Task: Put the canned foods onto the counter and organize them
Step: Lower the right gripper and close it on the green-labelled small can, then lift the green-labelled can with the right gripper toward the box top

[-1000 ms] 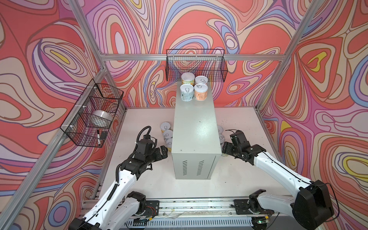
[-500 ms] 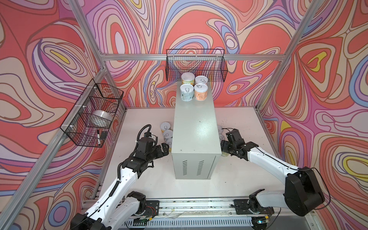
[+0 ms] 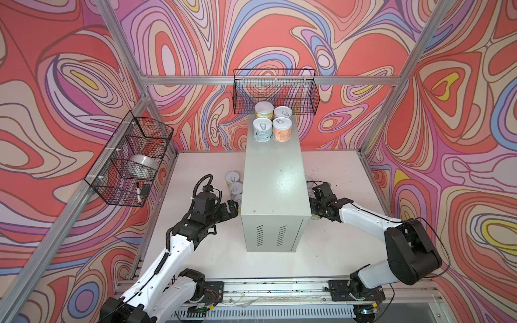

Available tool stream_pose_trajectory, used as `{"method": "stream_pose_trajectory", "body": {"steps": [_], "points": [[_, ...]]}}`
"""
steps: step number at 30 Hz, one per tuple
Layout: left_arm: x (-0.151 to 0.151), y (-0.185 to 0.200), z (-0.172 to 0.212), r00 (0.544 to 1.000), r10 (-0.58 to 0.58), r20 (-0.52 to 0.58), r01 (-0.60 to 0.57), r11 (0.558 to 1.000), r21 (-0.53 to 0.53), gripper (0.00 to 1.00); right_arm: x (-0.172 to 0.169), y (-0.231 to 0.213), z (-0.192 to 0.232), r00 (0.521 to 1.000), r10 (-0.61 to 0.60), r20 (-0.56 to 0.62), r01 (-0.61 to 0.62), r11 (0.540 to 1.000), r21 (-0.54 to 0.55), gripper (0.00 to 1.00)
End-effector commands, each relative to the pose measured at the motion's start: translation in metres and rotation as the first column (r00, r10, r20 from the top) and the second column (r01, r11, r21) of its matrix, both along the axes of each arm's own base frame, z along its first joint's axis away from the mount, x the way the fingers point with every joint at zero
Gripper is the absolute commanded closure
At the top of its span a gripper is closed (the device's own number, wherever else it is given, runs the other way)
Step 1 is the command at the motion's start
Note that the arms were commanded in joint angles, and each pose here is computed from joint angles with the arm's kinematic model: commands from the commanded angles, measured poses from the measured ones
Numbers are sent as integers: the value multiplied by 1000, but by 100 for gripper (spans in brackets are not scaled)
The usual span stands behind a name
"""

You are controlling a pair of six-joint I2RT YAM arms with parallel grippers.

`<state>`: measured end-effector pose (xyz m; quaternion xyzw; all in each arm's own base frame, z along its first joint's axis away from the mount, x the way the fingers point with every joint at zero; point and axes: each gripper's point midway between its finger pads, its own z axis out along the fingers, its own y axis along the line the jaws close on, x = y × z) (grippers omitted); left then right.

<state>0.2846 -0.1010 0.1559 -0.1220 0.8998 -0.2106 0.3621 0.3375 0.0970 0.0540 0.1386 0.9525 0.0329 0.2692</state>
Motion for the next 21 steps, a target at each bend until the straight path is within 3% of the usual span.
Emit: {"method": "stream_pose_trajectory", "body": {"steps": [1,21], "points": [[3,-3,0,1000,-6,13,6,1000,-12,0,9,-3,-3,1000,-20,9,20,1000,-17,13],[6,-3,0,1000,-7,21,7,1000,-3,1,10,2,-38,996,-28,-80,27,999,-23,28]]}}
